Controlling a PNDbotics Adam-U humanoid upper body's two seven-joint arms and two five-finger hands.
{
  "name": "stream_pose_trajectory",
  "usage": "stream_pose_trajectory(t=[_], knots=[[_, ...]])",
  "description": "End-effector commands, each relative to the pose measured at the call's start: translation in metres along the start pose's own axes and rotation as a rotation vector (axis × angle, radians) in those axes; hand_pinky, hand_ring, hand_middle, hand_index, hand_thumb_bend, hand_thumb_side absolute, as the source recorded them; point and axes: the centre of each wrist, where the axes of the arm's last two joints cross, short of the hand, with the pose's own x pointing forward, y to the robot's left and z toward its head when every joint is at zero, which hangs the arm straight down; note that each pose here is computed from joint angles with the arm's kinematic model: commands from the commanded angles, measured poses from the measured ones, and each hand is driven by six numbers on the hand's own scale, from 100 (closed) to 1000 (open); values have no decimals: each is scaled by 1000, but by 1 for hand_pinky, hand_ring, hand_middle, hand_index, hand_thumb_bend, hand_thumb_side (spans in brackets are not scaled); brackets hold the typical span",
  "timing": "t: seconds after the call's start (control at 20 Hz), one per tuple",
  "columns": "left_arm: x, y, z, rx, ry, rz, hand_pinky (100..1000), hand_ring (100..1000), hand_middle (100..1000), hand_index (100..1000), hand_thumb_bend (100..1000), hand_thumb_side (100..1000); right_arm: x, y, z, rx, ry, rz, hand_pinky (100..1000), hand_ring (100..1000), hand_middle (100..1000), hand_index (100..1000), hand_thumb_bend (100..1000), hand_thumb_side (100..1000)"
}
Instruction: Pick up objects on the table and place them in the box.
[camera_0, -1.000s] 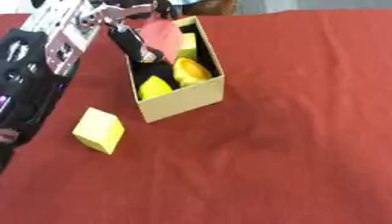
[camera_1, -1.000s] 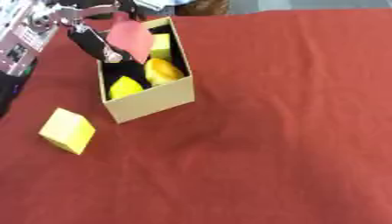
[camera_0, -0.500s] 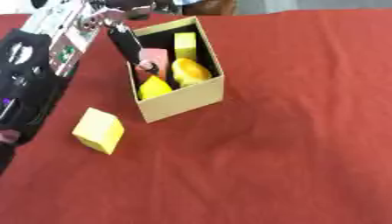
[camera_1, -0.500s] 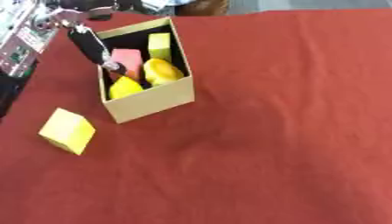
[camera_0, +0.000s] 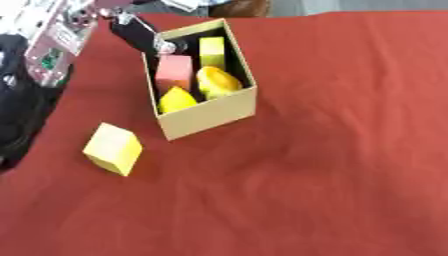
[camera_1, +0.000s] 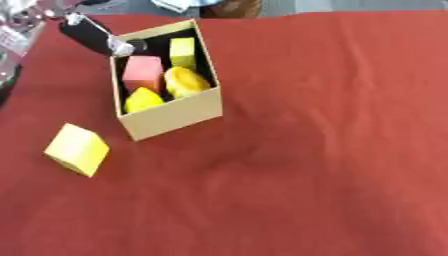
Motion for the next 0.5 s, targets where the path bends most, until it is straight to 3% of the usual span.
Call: stream_pose_trajectory(t=[0.05, 0.5], knots=[[5, 29, 33, 32, -22, -6, 856, 848, 796, 884, 373, 345, 7, -8, -7, 9, -24, 31, 961, 1000, 605, 874, 100, 652], [26, 19, 92, -159, -73, 61, 853, 856, 808, 887, 431, 466, 7, -8, -7, 13, -28, 27, 962, 1000, 605, 875, 100, 651]])
